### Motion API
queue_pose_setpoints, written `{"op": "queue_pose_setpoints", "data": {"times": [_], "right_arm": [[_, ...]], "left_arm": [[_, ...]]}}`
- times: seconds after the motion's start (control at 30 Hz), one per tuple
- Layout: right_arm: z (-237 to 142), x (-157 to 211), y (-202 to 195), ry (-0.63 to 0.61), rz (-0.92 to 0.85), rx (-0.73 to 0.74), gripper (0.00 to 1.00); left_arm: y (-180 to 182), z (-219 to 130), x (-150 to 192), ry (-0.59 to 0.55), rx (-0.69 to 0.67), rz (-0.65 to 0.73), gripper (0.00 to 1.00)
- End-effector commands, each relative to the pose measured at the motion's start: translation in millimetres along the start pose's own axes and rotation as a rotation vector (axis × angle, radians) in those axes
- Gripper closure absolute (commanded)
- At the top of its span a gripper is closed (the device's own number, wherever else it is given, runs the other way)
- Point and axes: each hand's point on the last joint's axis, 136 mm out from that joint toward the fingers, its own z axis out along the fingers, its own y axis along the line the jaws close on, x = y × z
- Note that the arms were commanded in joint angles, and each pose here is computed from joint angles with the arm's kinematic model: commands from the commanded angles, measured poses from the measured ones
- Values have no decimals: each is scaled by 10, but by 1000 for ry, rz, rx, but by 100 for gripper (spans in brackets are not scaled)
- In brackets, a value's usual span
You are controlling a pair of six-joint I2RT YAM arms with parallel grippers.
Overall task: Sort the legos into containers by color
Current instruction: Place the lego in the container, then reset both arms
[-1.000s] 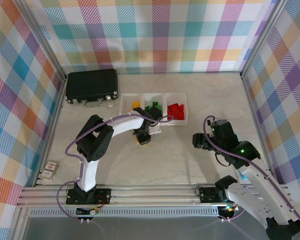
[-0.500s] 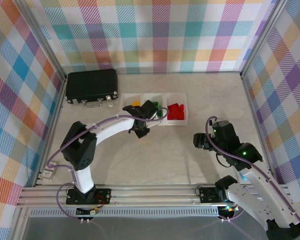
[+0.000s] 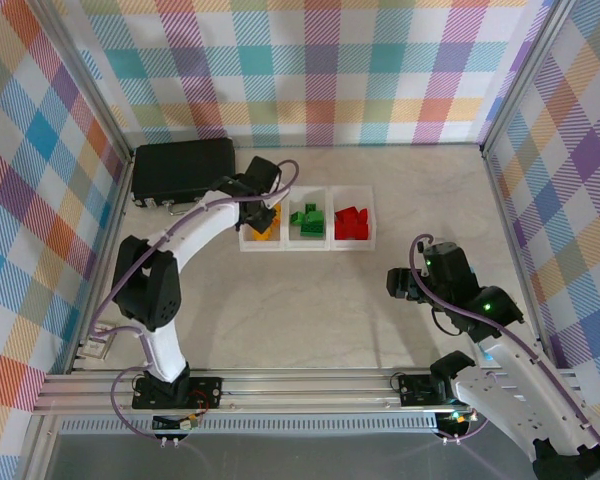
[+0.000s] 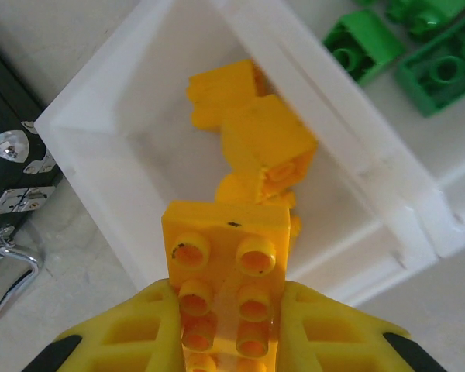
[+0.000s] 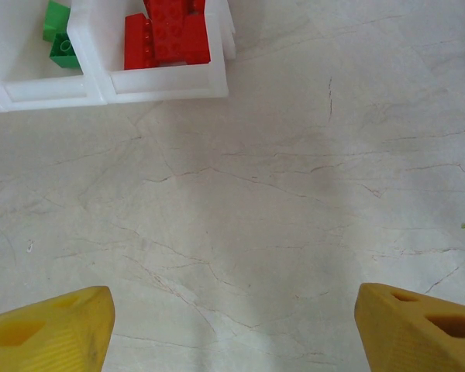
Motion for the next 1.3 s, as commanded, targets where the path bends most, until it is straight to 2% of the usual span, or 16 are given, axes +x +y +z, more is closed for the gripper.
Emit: {"op": "queue_pose_setpoints", "data": {"times": [0.0, 0.13, 0.17, 0.3, 0.47, 0.5, 0.53, 0.6, 0.7, 0.8, 0.9, 1.0, 1.1, 1.27], "right_arm": [[-3, 24, -24, -2, 12, 2, 19], [-4, 32, -16, 2, 11, -2, 19], [-5, 35, -14, 3, 11, -3, 19], [-11, 40, -9, 4, 13, -8, 19], [-14, 43, -13, 5, 12, -6, 19], [-9, 44, -15, 4, 12, -5, 19], [-11, 38, -10, 2, 12, -7, 18], [-12, 27, -24, -4, 12, 1, 17], [-42, -49, -125, -44, 20, 59, 11], [-69, -200, -209, -146, -10, 102, 6], [-21, -385, -171, -304, -98, 79, 1], [71, -536, -207, -473, -152, 106, 1], [232, -610, -379, -584, -152, 206, 1], [614, -583, -565, -545, -134, 242, 1]], "left_arm": [[39, 77, -130, -24, 45, -39, 82], [22, 195, -208, -35, 68, -39, 80], [27, 209, -224, -39, 68, -42, 76], [58, 182, -321, -77, 61, -58, 50], [250, -111, -456, -216, -28, -96, 31], [301, -205, -470, -241, -48, -102, 22], [331, -273, -474, -254, -62, -107, 1], [436, -452, -463, -287, -105, -128, 0], [583, -811, -416, -422, -170, -215, 0], [714, -1212, -295, -656, -199, -371, 0], [753, -1378, 31, -786, -240, -491, 0], [824, -1330, 429, -792, -328, -612, 0], [1002, -1341, 969, -770, -507, -795, 0], [1029, -1459, 1483, -862, -622, -882, 0]]}}
